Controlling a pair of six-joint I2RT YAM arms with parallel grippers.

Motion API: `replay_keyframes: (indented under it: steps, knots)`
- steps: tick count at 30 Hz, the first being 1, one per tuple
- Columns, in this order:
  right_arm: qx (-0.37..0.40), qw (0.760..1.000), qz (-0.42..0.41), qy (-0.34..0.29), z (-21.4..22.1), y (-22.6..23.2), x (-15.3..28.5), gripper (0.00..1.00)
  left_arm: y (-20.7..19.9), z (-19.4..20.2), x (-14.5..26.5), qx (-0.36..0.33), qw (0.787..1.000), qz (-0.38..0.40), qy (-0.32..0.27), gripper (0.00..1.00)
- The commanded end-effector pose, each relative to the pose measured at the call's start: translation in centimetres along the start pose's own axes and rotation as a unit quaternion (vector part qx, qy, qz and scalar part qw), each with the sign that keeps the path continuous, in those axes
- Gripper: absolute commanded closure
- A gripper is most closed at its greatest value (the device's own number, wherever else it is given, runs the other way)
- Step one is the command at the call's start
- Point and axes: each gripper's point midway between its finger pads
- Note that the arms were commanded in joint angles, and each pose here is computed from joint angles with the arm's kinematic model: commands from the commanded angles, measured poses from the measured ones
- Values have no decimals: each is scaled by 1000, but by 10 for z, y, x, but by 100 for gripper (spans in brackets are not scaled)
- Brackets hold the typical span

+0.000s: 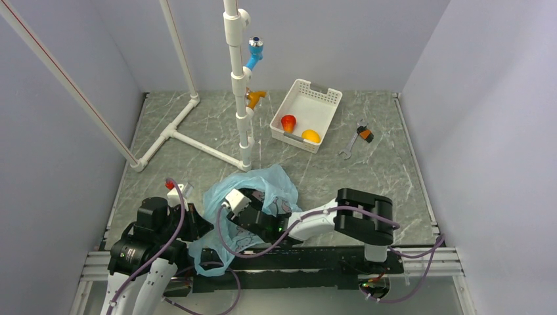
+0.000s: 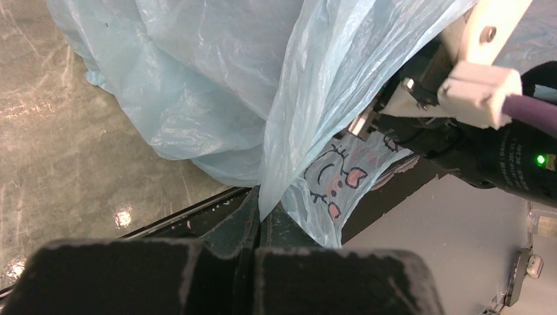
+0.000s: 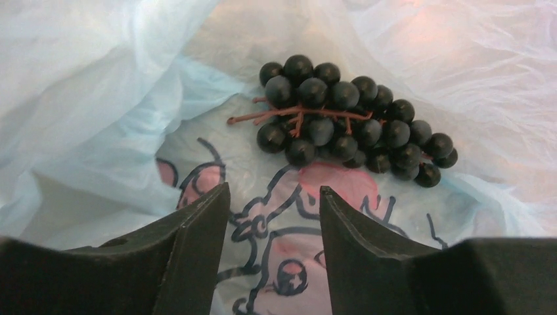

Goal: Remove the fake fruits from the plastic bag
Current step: Take out the fake fruit from the plastic bag.

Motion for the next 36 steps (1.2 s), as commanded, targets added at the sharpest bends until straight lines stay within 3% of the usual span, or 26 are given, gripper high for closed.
replay_keyframes:
  steps: [1,5,11,16,19,22,30,36]
  knots:
    - [-35,997,46,-54,-37,-15,-14,43,-2,-5,-1,-7,1000,6,-8,100]
    - [-48,995,57,-64,-45,-23,-19,42,-2,-6,-1,-6,1000,5,-8,100]
    - [-42,995,50,-77,-53,-25,-35,32,-2,-5,-1,-6,1000,5,-8,100]
    - [-104,988,73,-83,-64,-35,-44,28,-2,-5,-2,-6,1000,5,-6,100]
    - [-132,984,101,-72,-57,-42,-53,19,-2,-5,-2,-5,1000,3,-5,100]
    - [-140,982,114,-53,-45,-46,-64,16,-2,-5,-2,-5,1000,4,-6,100]
    - [-168,980,108,-4,-4,-48,-82,19,-2,-5,-2,-4,1000,3,-4,100]
    - [-159,983,89,15,10,-41,-88,36,-1,-5,-2,-4,1000,4,-6,100]
Point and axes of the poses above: each gripper's point midway between its finger pads, its own x axis back along the fingers, its own y axis along the line the jaws close on, z = x × y, and after that the axes turned 1 degree about x, right-handed
